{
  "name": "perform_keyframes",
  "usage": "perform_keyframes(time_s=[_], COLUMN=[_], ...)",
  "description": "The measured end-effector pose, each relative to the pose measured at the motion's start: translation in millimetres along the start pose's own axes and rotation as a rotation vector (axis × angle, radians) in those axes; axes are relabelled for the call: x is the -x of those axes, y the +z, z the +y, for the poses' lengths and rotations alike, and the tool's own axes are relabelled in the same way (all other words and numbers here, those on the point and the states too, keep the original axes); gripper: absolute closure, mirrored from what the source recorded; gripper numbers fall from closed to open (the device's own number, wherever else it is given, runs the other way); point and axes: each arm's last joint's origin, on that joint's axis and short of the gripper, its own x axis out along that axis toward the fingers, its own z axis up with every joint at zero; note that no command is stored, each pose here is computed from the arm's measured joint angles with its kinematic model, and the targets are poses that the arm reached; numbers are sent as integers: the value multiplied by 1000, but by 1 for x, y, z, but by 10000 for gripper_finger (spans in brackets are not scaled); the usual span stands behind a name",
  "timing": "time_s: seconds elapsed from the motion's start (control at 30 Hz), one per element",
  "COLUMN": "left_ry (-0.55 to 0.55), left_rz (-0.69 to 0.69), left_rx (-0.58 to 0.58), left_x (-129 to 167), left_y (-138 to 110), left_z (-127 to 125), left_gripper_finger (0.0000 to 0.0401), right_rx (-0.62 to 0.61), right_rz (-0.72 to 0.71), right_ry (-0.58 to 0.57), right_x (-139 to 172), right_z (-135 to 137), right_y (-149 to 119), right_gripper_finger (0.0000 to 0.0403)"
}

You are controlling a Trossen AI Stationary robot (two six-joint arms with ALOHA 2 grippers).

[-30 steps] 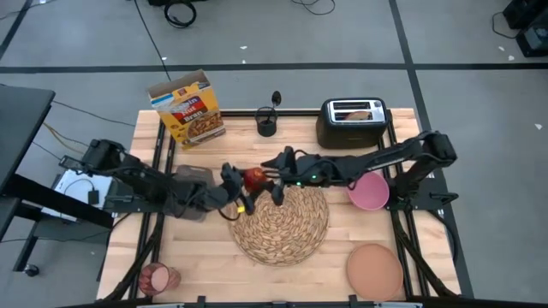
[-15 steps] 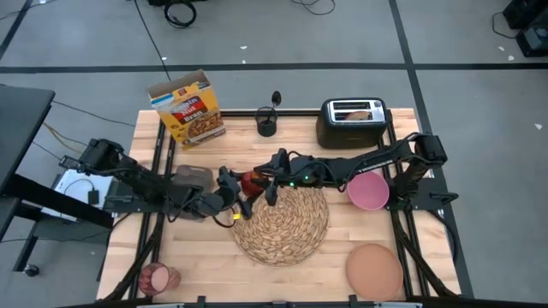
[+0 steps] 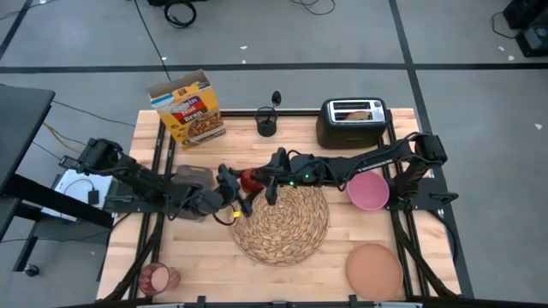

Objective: Arrange a breakfast setting
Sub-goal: Put the apple on the brown placemat

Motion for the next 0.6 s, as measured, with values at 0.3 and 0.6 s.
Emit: perform_keyframes(time_s=[0.3,0.6], left_ry=[16,14], left_rz=[2,71], left_rx=[-12,-66], left_x=[-4,-5], left_y=[1,12], left_z=[4,0], left_gripper_finger=[47,44], right_rx=[8,34], right_rz=[0,-22], right_ry=[-2,7], right_x=[0,0], right_z=[0,1], right_y=[0,2], right_gripper_finger=[384,388])
